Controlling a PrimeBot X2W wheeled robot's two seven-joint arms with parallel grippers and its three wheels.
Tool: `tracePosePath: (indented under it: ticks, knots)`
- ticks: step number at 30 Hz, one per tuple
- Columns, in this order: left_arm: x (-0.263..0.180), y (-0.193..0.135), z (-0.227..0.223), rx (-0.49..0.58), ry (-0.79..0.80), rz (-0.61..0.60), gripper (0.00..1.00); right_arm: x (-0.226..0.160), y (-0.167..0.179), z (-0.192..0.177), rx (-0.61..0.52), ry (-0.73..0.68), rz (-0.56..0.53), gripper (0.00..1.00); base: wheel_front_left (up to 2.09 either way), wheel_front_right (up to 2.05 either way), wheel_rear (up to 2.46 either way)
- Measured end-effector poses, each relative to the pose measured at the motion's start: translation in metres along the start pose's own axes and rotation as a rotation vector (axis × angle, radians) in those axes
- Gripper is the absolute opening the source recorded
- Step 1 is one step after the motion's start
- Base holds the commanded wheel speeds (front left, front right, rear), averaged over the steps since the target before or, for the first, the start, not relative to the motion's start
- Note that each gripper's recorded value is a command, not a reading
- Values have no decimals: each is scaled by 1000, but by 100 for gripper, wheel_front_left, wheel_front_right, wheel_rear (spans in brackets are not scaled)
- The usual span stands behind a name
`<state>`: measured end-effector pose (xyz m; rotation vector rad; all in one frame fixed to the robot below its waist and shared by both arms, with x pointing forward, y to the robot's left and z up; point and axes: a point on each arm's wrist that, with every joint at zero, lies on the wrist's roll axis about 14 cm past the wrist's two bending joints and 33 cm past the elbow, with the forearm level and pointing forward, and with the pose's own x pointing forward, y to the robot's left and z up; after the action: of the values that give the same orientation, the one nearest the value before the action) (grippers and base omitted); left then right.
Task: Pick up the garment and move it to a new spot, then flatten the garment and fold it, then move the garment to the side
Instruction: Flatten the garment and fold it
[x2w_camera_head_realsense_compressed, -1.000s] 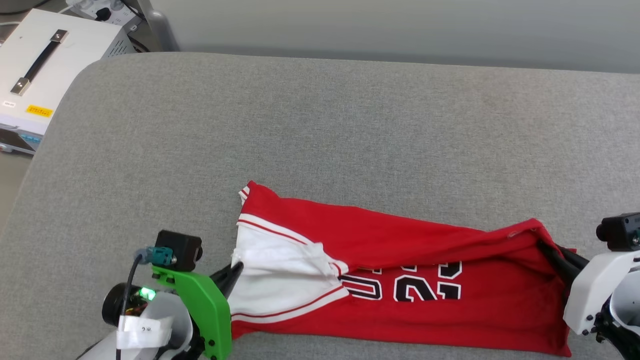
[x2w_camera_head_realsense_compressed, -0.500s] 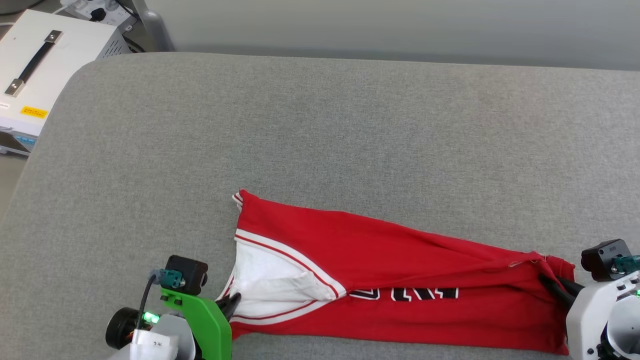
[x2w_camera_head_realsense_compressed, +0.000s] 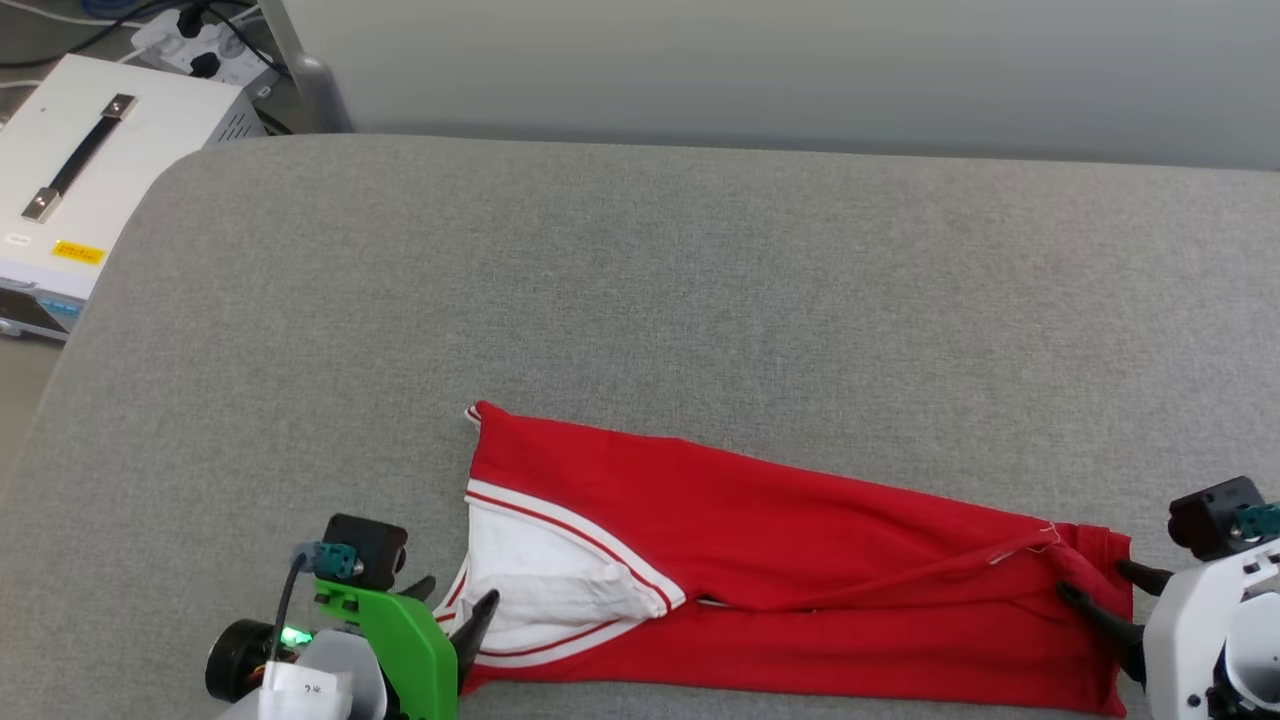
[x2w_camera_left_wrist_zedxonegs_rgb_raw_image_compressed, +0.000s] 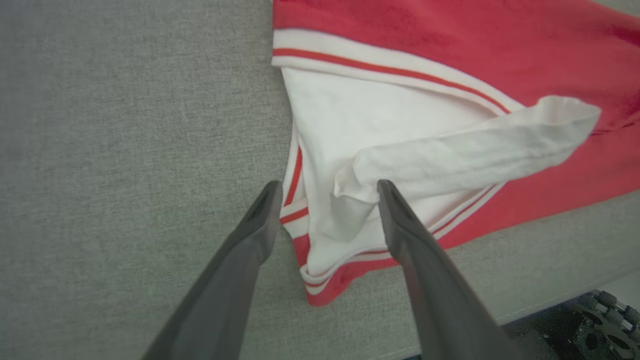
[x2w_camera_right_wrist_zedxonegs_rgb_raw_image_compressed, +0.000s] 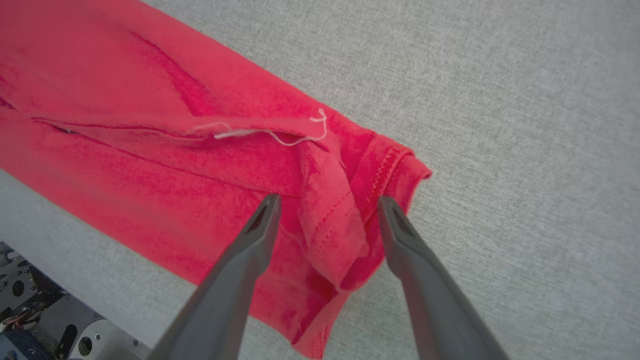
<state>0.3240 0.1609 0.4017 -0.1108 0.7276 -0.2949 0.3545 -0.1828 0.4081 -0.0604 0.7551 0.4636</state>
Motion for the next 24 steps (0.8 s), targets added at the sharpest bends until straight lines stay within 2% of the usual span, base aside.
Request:
tracePosePath:
  ticks: [6,12,19,24]
  knots:
    - [-12,-1,45,-2,-225,19,100,-21,-13,11,108,-15,-48,100,0,0,0]
    - [-28,3,88,24,-482,75,100,-29,-15,5,302,-11,-71,100,0,0,0]
    - [-34,12,107,88,-645,140,100,-20,-16,-3,499,-24,-102,100,0,0,0]
    - [-35,20,117,116,-694,183,100,-11,-19,-12,580,5,-125,100,0,0,0]
